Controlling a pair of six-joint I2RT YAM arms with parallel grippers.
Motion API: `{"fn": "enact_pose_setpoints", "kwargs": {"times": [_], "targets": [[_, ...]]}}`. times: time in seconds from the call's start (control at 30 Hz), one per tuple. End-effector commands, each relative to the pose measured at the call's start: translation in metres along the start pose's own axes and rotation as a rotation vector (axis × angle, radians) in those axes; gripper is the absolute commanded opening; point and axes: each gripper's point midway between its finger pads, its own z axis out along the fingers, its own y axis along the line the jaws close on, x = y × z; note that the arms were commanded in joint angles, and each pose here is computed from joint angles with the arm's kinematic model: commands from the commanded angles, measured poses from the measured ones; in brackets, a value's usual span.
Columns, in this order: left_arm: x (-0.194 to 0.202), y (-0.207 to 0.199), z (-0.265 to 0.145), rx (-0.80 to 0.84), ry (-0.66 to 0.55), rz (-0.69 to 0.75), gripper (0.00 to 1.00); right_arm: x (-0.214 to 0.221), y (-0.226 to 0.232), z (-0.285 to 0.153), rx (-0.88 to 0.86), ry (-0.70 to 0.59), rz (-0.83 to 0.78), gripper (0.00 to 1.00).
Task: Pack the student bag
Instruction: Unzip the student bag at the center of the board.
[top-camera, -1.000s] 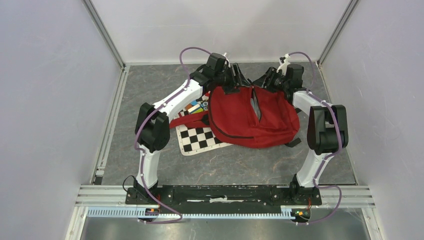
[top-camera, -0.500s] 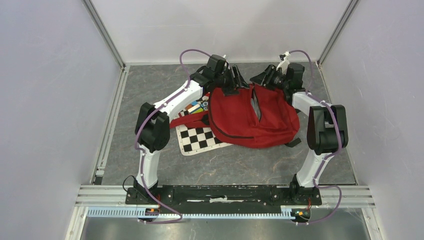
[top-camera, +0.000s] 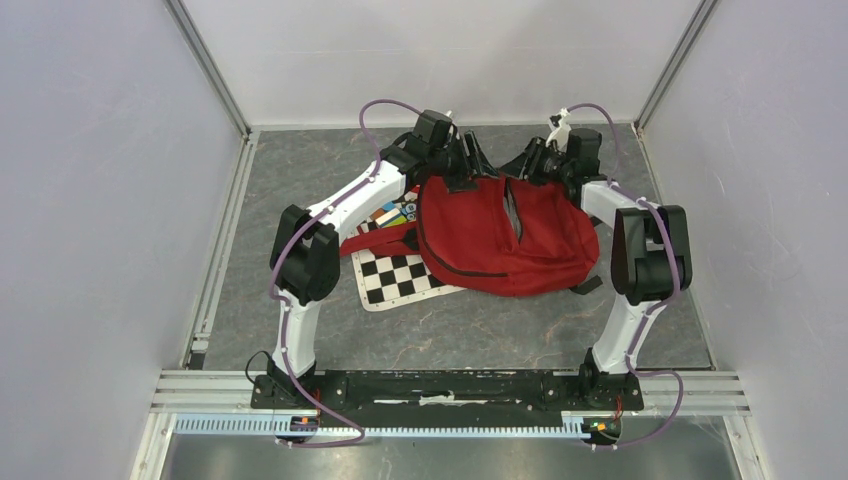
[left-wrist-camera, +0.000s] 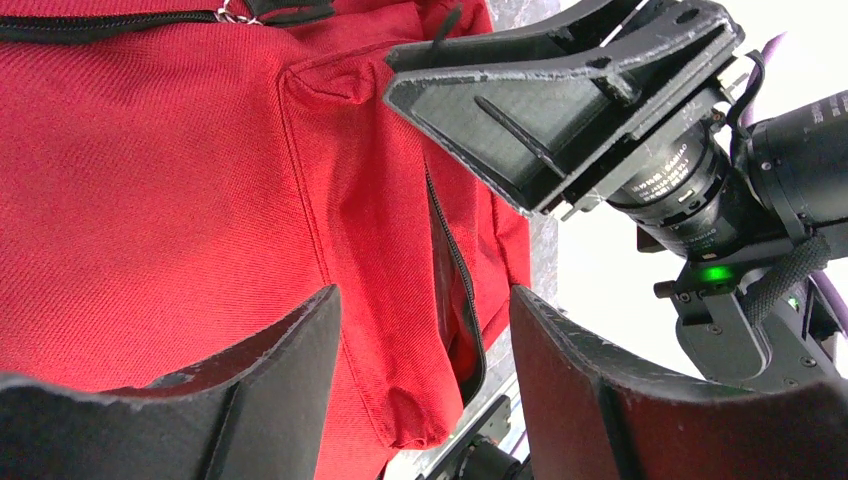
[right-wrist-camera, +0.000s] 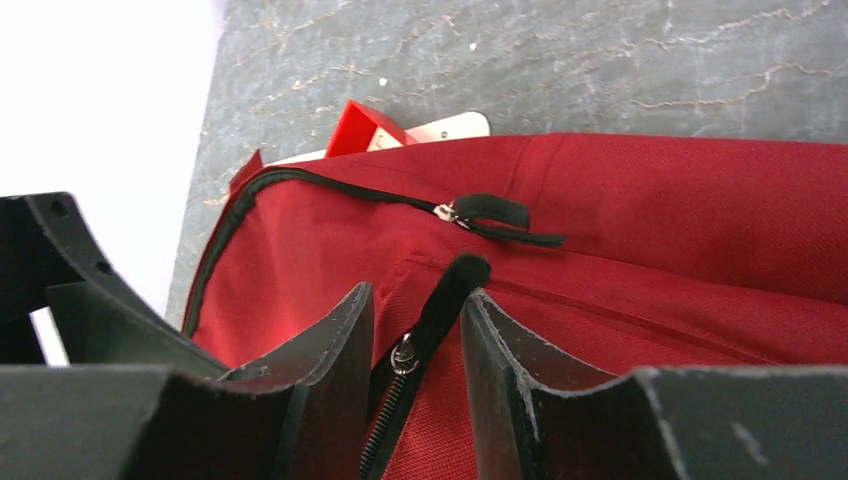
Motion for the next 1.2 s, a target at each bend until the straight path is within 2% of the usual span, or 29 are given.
{"fn": "enact_pose_setpoints", "kwargs": {"times": [0.0, 0.1, 0.17, 0.23, 0.37, 0.43, 0.47, 0.57, 0.63, 0.9, 0.97, 1.13, 1.17], "targets": [[-0.007, -0.013, -0.009, 0.035, -0.025, -0.011, 0.68, -0.005, -0.009, 0.006, 0.060, 0.019, -0.030, 0.42], [-0.007, -0.012, -0.009, 0.033, -0.025, -0.013, 0.68, -0.003, -0.011, 0.007, 0.067, 0.030, -0.030, 0.44], [-0.006, -0.013, -0.009, 0.034, -0.024, -0.014, 0.68, -0.003, -0.011, 0.008, 0.071, 0.030, -0.028, 0.42], [-0.006, -0.012, -0.009, 0.031, -0.024, -0.017, 0.68, -0.007, -0.010, 0.009, 0.066, 0.019, -0.033, 0.38], [-0.005, -0.009, -0.007, 0.027, -0.020, -0.023, 0.68, -0.016, -0.004, 0.010, 0.052, -0.005, -0.039, 0.21], [-0.004, -0.009, -0.005, 0.027, -0.016, -0.030, 0.68, -0.020, 0.002, 0.008, 0.035, -0.020, -0.047, 0.18], [-0.004, -0.008, -0.003, 0.027, -0.014, -0.035, 0.68, -0.023, 0.005, 0.007, 0.026, -0.030, -0.052, 0.19], [-0.003, -0.006, 0.000, 0.028, -0.005, -0.046, 0.68, -0.027, 0.010, 0.007, 0.013, -0.042, -0.059, 0.33], [-0.001, -0.006, 0.001, 0.030, 0.001, -0.051, 0.68, -0.029, 0.009, 0.008, 0.015, -0.046, -0.060, 0.37], [0.001, -0.004, 0.002, 0.029, 0.007, -0.058, 0.68, -0.041, 0.006, 0.014, 0.024, -0.076, -0.064, 0.35], [0.002, -0.004, 0.002, 0.031, 0.008, -0.060, 0.68, -0.045, 0.007, 0.017, 0.021, -0.081, -0.068, 0.31], [0.003, -0.002, 0.006, 0.031, 0.011, -0.073, 0.68, -0.047, 0.005, 0.019, 0.027, -0.071, -0.081, 0.02], [0.003, -0.002, 0.007, 0.032, 0.010, -0.081, 0.68, -0.045, 0.004, 0.018, 0.031, -0.064, -0.088, 0.00]]}}
